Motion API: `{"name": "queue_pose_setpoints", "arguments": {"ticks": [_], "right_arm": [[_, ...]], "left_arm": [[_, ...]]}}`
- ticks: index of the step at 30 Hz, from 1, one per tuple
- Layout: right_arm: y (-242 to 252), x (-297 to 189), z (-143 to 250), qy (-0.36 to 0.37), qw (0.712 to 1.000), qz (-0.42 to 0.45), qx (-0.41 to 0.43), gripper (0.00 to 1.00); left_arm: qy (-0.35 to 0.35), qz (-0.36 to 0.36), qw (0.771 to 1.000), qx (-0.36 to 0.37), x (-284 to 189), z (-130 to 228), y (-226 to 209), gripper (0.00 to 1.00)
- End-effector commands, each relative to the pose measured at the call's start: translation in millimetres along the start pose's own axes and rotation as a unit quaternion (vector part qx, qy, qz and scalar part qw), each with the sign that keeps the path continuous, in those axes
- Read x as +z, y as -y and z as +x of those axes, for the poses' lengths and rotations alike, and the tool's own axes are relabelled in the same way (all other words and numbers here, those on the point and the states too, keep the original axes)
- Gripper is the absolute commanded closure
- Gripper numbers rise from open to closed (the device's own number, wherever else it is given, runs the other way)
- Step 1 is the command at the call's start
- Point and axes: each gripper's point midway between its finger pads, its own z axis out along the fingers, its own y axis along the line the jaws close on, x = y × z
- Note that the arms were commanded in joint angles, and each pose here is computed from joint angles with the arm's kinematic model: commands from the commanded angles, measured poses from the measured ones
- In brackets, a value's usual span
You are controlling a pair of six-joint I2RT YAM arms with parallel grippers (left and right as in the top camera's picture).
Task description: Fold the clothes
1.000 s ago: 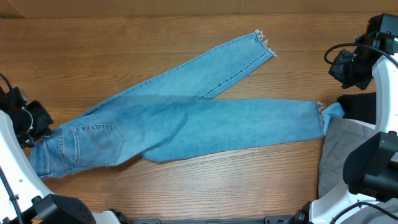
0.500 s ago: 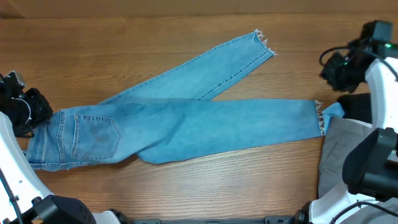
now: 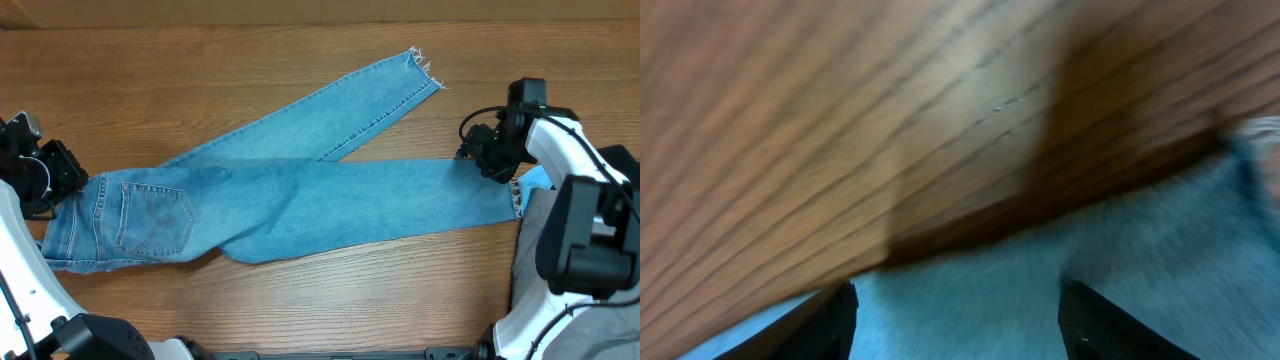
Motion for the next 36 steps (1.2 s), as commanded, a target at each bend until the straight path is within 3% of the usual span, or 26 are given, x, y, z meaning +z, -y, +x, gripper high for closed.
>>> {"name": "queue_pose_setpoints", "arguments": {"ticks": [1, 5, 7, 10, 13, 14, 15, 16, 21, 28, 36], "right_arm": [[12, 20, 10, -0.027, 0.999, 0.022, 0.032, 0.32], [28, 29, 22, -0.051, 0.995, 0.059, 0.055, 0.34], [34, 31, 30, -0.067, 0.993, 0.074, 0.057, 0.55], [37, 30, 34, -0.076, 0.992, 0.080, 0.058, 0.74], [38, 29, 37, -0.082, 0.991, 0.083, 0.059, 0.83], [38, 29, 37, -0.081, 0.991, 0.083, 0.059, 0.74], [36, 29, 34, -0.076, 0.992, 0.080, 0.059, 0.46], [34, 28, 31, -0.075, 0.993, 0.075, 0.059, 0.43], [23, 11, 14, -0.063, 0.987, 0.061, 0.134, 0.54], [31, -28, -10, -0.029, 0.984, 0.124, 0.123, 0.48], [28, -12, -28, 0.000, 0.982, 0.115, 0.148, 0.46]], "left_arm": [[0.016, 0.020, 0.999, 0.021, -10, -2, 12, 0.96], [0.014, 0.021, 0.999, 0.024, -9, -1, 15, 0.96], [0.013, 0.022, 0.999, 0.026, -9, -1, 16, 0.96], [0.013, 0.022, 0.999, 0.026, -9, 0, 16, 0.96], [0.011, 0.022, 0.999, 0.026, -9, 0, 16, 0.96], [0.011, 0.022, 0.999, 0.025, -9, 0, 16, 0.96], [0.011, 0.022, 0.999, 0.026, -9, 0, 16, 0.96], [0.012, 0.022, 0.999, 0.026, -9, 0, 16, 0.96], [0.011, 0.022, 0.999, 0.026, -9, 0, 16, 0.96], [0.013, 0.022, 0.999, 0.026, -9, 0, 16, 0.96], [0.013, 0.027, 0.999, 0.026, -9, 0, 18, 0.96]]}}
